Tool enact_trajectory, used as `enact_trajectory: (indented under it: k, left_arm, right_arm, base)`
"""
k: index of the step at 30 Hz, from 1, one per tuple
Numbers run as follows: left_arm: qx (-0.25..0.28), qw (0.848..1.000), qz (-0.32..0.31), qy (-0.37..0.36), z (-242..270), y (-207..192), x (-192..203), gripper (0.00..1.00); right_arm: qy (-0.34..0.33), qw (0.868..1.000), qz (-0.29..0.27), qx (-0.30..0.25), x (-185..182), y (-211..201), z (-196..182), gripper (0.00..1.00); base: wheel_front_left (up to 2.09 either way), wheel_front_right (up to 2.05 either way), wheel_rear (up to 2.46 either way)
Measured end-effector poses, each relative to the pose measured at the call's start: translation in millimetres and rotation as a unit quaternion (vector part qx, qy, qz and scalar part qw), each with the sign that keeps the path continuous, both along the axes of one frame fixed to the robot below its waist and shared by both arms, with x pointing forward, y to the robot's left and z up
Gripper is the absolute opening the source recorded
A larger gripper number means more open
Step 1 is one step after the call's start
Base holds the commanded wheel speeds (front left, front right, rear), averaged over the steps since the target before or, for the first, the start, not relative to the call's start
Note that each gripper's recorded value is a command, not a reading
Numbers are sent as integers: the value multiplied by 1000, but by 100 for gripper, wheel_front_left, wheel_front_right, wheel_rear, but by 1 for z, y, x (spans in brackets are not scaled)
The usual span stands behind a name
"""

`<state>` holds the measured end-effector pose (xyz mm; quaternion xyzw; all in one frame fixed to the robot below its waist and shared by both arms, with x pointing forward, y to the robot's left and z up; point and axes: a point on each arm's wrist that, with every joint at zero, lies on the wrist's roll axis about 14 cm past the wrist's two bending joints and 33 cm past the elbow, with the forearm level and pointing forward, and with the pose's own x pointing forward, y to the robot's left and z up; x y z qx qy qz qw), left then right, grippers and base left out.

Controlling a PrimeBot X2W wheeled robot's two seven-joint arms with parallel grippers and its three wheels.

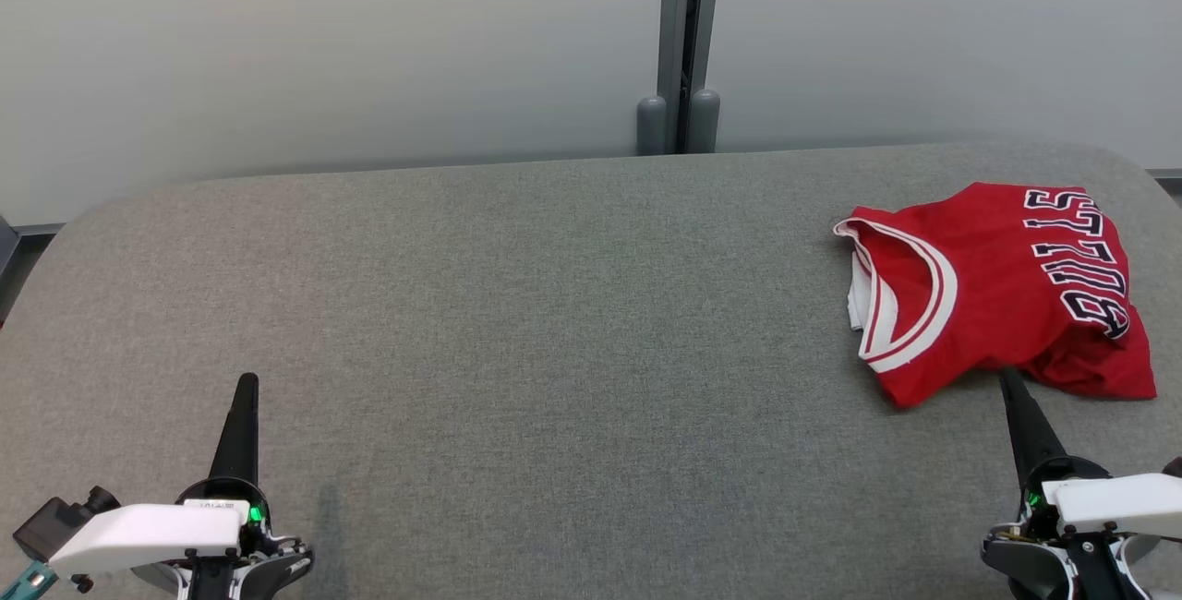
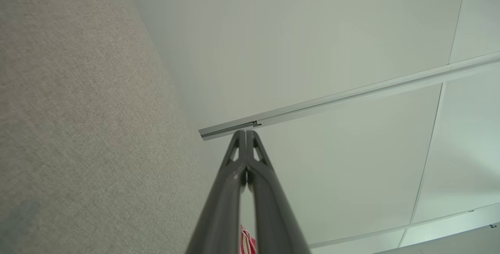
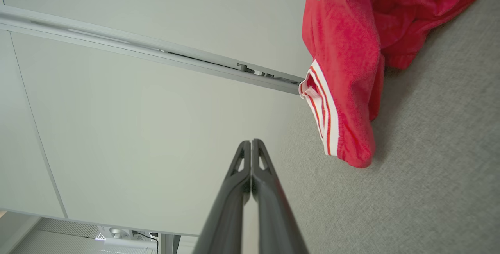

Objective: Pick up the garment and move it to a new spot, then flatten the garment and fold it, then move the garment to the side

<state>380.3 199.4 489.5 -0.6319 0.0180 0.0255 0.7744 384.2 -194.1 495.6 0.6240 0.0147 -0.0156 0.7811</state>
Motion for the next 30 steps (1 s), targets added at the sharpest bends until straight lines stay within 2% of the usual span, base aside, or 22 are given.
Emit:
enact_trajectory:
  k: [30]
  left_arm:
    - [-95, 995, -5, -21, 12, 0, 6, 0]
  right_arm:
    - [-13, 994, 0, 104, 2, -5, 6, 0]
  base:
    - [0, 0, 0]
